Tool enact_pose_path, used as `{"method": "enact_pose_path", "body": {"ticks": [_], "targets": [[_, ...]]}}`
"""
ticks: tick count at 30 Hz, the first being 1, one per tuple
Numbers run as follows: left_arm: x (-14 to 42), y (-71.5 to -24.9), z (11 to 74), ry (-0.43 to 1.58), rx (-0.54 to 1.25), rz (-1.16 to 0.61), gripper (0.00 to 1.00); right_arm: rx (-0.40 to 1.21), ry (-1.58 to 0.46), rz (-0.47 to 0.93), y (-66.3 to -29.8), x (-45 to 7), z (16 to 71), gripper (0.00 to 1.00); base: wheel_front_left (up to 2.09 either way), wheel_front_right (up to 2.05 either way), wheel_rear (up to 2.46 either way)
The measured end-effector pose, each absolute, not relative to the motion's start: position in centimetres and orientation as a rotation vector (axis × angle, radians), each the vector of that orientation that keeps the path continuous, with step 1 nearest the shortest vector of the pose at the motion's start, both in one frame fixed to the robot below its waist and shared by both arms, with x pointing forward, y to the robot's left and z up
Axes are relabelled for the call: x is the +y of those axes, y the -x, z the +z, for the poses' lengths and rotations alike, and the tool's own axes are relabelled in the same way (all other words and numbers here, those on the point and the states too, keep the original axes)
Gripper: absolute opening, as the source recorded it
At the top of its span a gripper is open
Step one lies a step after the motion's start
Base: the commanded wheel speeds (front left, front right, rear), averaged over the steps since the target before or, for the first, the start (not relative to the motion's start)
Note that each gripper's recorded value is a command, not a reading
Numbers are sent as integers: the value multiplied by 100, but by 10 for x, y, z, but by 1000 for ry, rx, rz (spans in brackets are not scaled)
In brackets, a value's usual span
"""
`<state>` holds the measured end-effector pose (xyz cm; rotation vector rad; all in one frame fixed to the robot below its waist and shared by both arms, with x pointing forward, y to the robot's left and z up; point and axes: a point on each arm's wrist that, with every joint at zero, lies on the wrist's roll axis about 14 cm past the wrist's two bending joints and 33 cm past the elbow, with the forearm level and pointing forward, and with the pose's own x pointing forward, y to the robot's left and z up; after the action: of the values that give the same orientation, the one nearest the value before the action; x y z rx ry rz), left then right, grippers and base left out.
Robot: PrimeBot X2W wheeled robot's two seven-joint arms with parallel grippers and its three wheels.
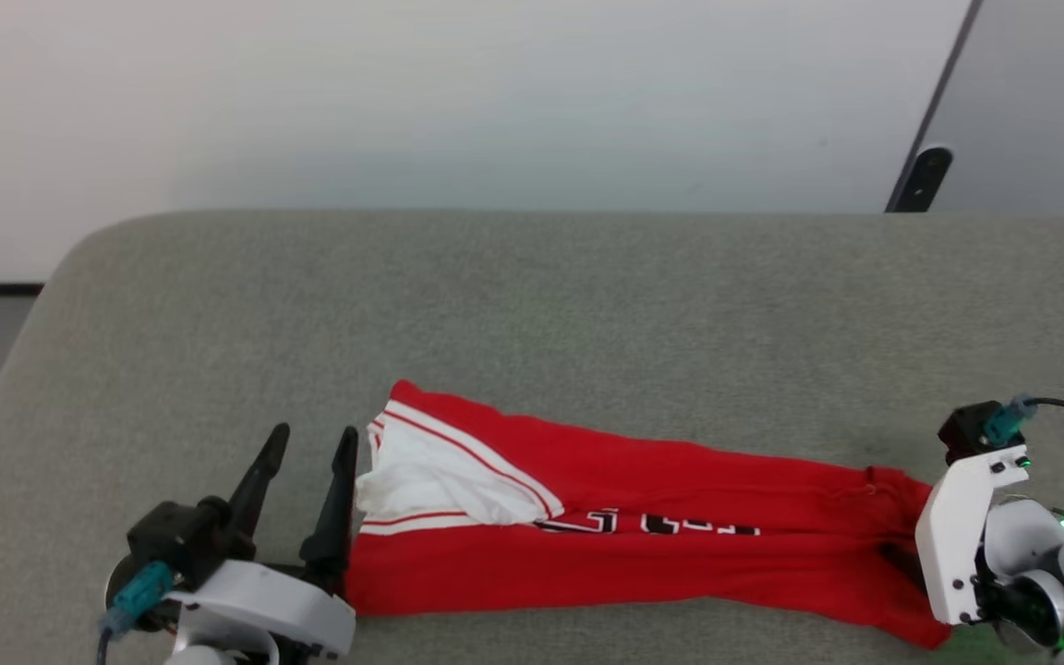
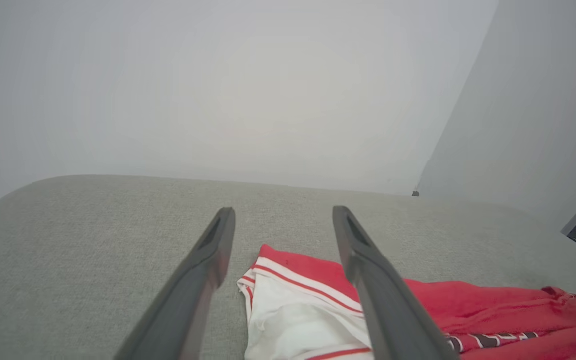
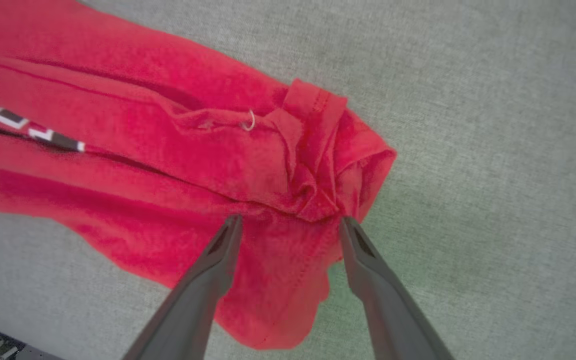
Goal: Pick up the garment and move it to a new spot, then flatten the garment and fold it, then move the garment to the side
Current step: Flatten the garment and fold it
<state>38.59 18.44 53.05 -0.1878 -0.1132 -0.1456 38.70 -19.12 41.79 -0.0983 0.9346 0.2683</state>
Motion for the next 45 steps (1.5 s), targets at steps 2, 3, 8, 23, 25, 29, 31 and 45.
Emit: {"method": "enact_pose_path", "body": {"ticks": [2, 3, 8, 23, 25, 29, 31, 45], "targets": [[187, -388, 527, 190, -102, -138, 100, 964, 114, 267, -390, -189, 409, 100, 0, 0, 0], [187, -388, 527, 190, -102, -138, 100, 964, 114, 267, -390, -189, 409, 100, 0, 0, 0], [194, -396, 520, 202, -84, -116, 100, 1048, 95, 260, -399, -181, 384, 100, 0, 0, 0], [213, -396, 508, 224, -59, -62, 100, 1058, 22, 234, -420, -175, 369, 0, 0, 0, 0], [213, -396, 509, 225, -59, -60, 100, 1053, 22, 233, -420, -176, 369, 0, 0, 0, 0], [213, -396, 511, 234, -65, -64, 100, 1030, 19, 225, -422, -182, 373, 0, 0, 0, 0], [213, -397, 511, 234, -66, -65, 100, 1018, 24, 213, -424, -189, 377, 0, 0, 0, 0], [206, -394, 515, 230, -75, -87, 100, 933, -8, 89, -429, -249, 422, 0, 0, 0, 0]]}}
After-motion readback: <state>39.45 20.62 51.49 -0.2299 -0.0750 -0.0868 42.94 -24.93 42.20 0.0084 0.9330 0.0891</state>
